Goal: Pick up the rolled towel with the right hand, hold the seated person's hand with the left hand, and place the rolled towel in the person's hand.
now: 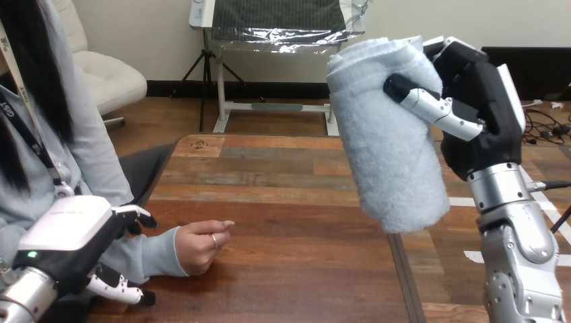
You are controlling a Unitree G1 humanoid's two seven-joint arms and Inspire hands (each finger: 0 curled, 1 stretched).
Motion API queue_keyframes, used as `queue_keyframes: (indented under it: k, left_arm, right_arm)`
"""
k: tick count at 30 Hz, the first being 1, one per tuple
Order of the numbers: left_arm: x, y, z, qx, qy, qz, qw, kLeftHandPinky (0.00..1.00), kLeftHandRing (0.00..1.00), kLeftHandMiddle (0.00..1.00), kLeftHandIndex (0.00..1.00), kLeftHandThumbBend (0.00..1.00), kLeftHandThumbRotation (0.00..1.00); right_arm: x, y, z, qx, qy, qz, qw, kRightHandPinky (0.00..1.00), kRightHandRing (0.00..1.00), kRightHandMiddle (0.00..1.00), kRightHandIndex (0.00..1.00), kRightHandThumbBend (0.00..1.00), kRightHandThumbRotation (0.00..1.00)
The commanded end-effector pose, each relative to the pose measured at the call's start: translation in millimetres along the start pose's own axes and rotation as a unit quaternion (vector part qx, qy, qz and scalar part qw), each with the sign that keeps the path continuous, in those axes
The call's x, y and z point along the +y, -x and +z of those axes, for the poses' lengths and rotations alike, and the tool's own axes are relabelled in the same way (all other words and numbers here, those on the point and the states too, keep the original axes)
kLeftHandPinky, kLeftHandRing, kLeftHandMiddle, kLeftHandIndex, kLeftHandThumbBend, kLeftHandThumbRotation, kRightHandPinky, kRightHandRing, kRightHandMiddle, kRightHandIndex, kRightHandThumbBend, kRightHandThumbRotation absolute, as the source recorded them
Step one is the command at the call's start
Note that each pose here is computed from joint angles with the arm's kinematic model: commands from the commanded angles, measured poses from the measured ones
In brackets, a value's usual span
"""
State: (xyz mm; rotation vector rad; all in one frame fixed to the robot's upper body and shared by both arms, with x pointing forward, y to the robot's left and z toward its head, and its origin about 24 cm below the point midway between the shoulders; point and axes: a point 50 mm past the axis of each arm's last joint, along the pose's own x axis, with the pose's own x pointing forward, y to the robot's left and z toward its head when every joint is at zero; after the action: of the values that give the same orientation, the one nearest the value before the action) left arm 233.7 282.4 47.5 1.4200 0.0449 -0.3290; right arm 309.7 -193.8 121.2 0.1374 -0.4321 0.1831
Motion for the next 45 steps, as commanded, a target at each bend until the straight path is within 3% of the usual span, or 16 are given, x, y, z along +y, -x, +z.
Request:
queue_keyframes:
  k: [1, 7, 26, 45]
  left_arm:
    - [17.3, -14.4, 0.8, -0.018, -0.014, 0.03, 0.9993, 0.6, 0.65, 0.69, 0.71, 1.0, 0.29]
    - [13.7, -19.9, -0.7, -0.008, -0.007, 0.015, 0.9998, 0.59, 0.63, 0.67, 0.69, 1.0, 0.28]
    - [3.8, -28.0, -2.9, -0.007, 0.012, 0.015, 0.9998, 0.54, 0.55, 0.57, 0.59, 1.0, 0.22]
    - [-2.2, -33.8, 0.8, -0.019, 0.029, 0.016, 0.9993, 0.48, 0.47, 0.49, 0.5, 0.97, 0.11]
  right_arm:
    - [6.8, -8.8, 26.5, -0.059, -0.002, 0.023, 0.998, 0.24, 0.32, 0.43, 0.41, 0.53, 0.0]
    - [7.2, -4.9, 30.9, -0.069, 0.0, 0.028, 0.9972, 0.24, 0.32, 0.42, 0.41, 0.5, 0.0]
    - [10.9, 7.4, 41.6, -0.085, -0.003, 0.041, 0.9955, 0.2, 0.28, 0.39, 0.39, 0.58, 0.0]
    - [14.0, 12.5, 42.3, -0.086, -0.004, 0.047, 0.9952, 0.2, 0.27, 0.38, 0.38, 0.53, 0.0]
